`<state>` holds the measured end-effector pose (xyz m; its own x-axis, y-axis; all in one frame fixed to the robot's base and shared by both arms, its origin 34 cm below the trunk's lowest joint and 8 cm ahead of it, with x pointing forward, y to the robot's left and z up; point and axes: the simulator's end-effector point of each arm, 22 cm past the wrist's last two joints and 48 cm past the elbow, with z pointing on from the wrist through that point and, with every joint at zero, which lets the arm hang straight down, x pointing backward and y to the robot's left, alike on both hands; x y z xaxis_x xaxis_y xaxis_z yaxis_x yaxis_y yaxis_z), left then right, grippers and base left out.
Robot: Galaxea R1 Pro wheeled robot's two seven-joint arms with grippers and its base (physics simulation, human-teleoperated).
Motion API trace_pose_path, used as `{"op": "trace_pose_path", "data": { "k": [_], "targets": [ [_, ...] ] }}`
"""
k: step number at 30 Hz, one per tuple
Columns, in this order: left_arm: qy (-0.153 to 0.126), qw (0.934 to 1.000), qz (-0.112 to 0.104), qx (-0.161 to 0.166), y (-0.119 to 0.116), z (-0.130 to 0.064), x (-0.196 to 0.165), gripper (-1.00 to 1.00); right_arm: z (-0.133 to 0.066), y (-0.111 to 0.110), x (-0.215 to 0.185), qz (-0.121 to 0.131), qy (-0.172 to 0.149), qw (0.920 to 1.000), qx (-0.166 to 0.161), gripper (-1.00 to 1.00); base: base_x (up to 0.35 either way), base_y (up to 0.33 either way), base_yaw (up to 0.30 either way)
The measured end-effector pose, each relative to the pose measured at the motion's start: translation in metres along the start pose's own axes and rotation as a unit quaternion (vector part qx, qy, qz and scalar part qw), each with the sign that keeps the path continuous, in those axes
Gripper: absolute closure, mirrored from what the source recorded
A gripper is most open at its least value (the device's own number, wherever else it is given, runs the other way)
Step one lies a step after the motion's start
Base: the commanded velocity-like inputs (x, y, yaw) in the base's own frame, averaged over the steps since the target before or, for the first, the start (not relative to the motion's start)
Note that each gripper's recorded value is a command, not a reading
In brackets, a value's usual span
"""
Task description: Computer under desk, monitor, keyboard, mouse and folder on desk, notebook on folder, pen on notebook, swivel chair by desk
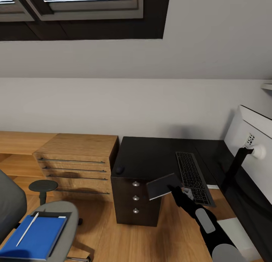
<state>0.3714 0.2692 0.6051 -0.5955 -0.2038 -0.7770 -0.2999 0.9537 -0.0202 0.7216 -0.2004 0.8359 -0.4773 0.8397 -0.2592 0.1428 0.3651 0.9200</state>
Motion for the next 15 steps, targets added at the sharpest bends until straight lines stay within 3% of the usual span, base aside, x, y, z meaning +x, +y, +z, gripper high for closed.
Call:
{"op": "trace_pose_path", "data": {
  "k": [9, 15],
  "targets": [
    [0.0, 1.0, 0.0, 0.0, -0.0002, 0.0, 0.0001, -1.0, 0.0051, -0.0047, -0.0029, 0.033, -0.026, 0.9989, 0.02, 1.0, 0.0, 0.0, 0.0],
    [0.0, 1.0, 0.0, 0.0, -0.0002, 0.0, 0.0, -1.0, 0.0084, -0.0058, -0.0089, 0.034, -0.06, 0.9971, 0.03, 1.0, 0.0, 0.0, 0.0]
  ]
}}
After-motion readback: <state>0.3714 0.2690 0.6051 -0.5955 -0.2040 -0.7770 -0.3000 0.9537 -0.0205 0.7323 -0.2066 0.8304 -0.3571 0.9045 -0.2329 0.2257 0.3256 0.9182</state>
